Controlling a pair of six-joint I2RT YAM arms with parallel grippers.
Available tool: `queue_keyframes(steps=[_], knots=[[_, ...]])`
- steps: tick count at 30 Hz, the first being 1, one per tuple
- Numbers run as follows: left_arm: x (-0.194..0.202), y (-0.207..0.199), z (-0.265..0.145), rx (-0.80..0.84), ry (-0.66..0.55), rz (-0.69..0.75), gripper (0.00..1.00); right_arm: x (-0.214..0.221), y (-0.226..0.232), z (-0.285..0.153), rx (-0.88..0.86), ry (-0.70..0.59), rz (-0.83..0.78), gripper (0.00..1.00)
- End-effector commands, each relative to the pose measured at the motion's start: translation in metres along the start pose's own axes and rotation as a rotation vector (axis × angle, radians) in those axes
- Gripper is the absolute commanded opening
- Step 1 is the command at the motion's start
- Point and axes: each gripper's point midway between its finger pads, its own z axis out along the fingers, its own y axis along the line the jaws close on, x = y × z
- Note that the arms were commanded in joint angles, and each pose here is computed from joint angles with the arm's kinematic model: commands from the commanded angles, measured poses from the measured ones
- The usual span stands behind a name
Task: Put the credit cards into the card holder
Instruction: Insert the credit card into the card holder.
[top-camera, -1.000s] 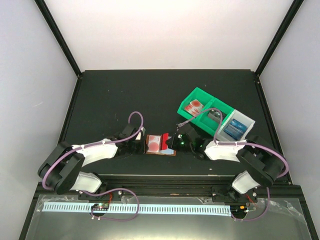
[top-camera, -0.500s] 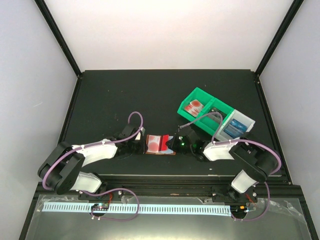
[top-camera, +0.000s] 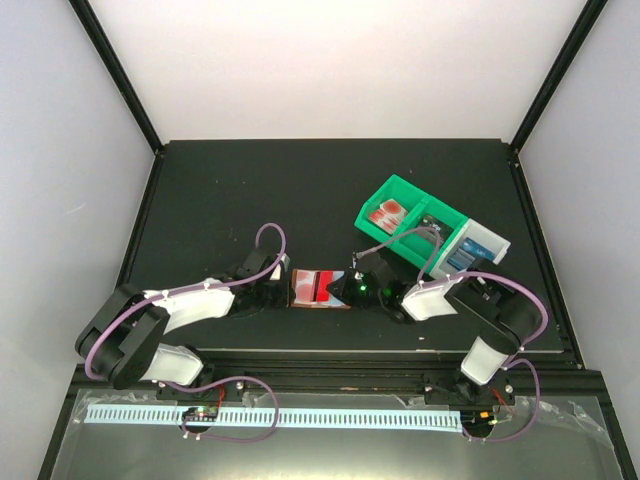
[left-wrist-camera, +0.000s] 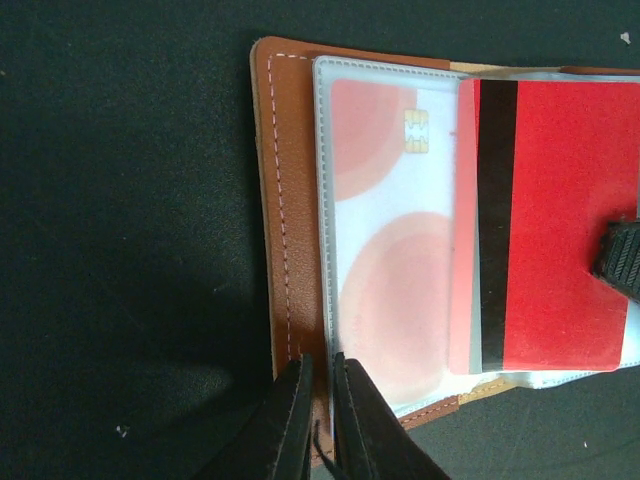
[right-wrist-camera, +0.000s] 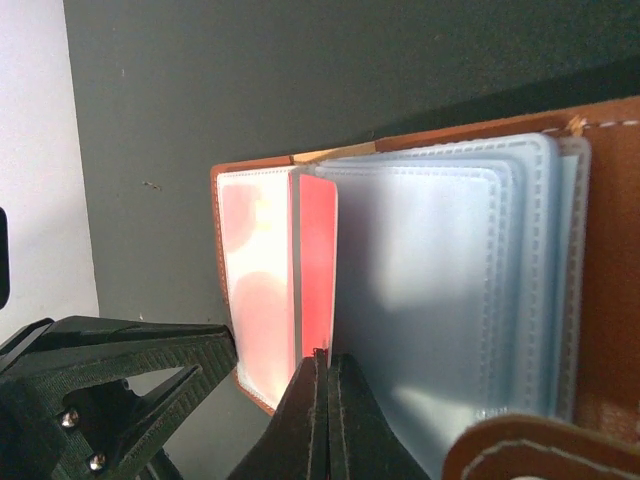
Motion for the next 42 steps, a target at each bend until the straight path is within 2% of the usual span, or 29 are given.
queue_keyframes(steps=[1,9,28,33,38,42], knots=[[0.022,0.017,0.005,-0.051,0.07,-0.001,0.09,0.008,-0.015,0.003,0.048,0.029,0.001,0.01],[0.021,0.016,0.004,-0.049,0.064,0.001,0.12,0.018,-0.015,0.013,0.045,0.09,0.002,0.01],[0.021,0.019,0.005,-0.056,0.062,-0.001,0.23,0.015,0.002,0.033,0.042,0.125,-0.077,0.03],[0.014,0.019,-0.003,-0.079,0.024,-0.003,0.26,0.01,-0.001,0.025,0.11,0.119,-0.154,0.08],[0.0,0.014,-0.015,-0.083,-0.029,-0.009,0.31,-0.007,0.006,0.006,0.204,0.067,-0.256,0.21],[-0.013,0.006,-0.025,-0.065,-0.083,-0.016,0.35,-0.02,0.01,-0.009,0.282,0.031,-0.322,0.28]])
